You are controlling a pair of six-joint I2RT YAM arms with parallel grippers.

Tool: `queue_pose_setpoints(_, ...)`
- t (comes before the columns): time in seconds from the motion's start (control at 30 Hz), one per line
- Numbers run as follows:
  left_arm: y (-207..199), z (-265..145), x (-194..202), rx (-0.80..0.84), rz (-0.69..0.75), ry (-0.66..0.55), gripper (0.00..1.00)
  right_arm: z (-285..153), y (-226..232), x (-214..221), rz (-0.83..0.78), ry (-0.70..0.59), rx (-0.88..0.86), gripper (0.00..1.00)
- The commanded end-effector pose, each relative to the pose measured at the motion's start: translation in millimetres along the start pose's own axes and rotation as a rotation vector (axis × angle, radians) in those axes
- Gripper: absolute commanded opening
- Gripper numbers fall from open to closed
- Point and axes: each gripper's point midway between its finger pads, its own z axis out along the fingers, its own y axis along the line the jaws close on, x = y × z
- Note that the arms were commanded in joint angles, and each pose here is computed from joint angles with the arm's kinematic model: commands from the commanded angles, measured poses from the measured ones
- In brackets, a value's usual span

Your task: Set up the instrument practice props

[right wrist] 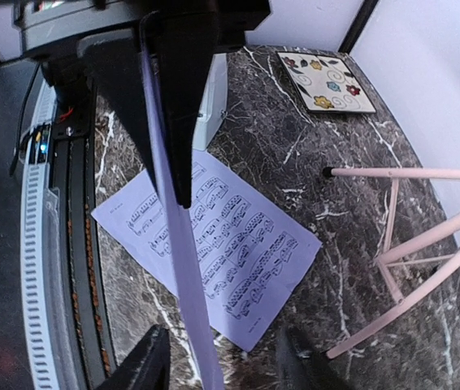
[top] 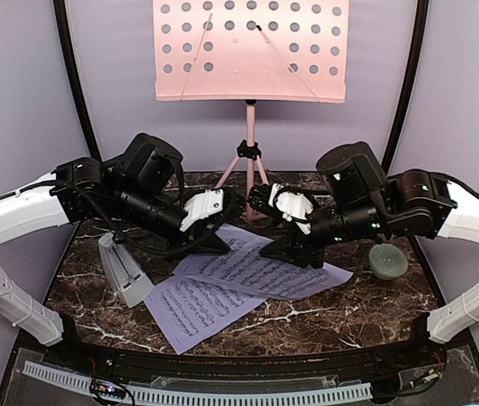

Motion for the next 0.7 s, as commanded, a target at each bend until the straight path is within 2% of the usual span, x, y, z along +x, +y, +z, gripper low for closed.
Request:
queue_pose_setpoints(0.0, 0, -9, -10, -0.017, 0.049, -0.021, 0.0, 1, 4, -10, -0.016, -0.022, -0.007, 0.36)
queue_pose_setpoints(0.07, 2, -10, -15, -0.027, 0.057, -0.038, 0.0, 7, 5, -6, -0.014, -0.001, -0.009, 0.21)
queue_pose_setpoints(0.13, 4, -11, -18, -0.041, 0.058, -0.049, 0.04, 8, 3, -6, -0.013, 0.01, 0.006, 0.0)
queue_pose_setpoints(0.2, 10, -14, -20, -0.088, 0.044, -0.071, 0.2, 3, -3, -10, -0.009, -0.005, 0.035, 0.0)
queue_pose_setpoints(0.33, 29, -33, -15, -0.268, -0.004, -0.189, 0.59, -23, -7, -22, 0.007, -0.119, 0.068, 0.0)
queue_pose_setpoints(0.5, 35, -82, -12, -0.314, -0.128, -0.48, 0.75, -70, -4, -43, 0.021, -0.346, 0.071, 0.0)
queue_pose_setpoints(0.53, 36, -91, -14, -0.34, -0.126, -0.542, 0.76, -78, -2, -46, 0.021, -0.387, 0.065, 0.0)
queue_pose_setpoints(0.67, 33, -98, -15, -0.35, -0.137, -0.658, 0.79, -104, 3, -53, 0.025, -0.519, 0.049, 0.0)
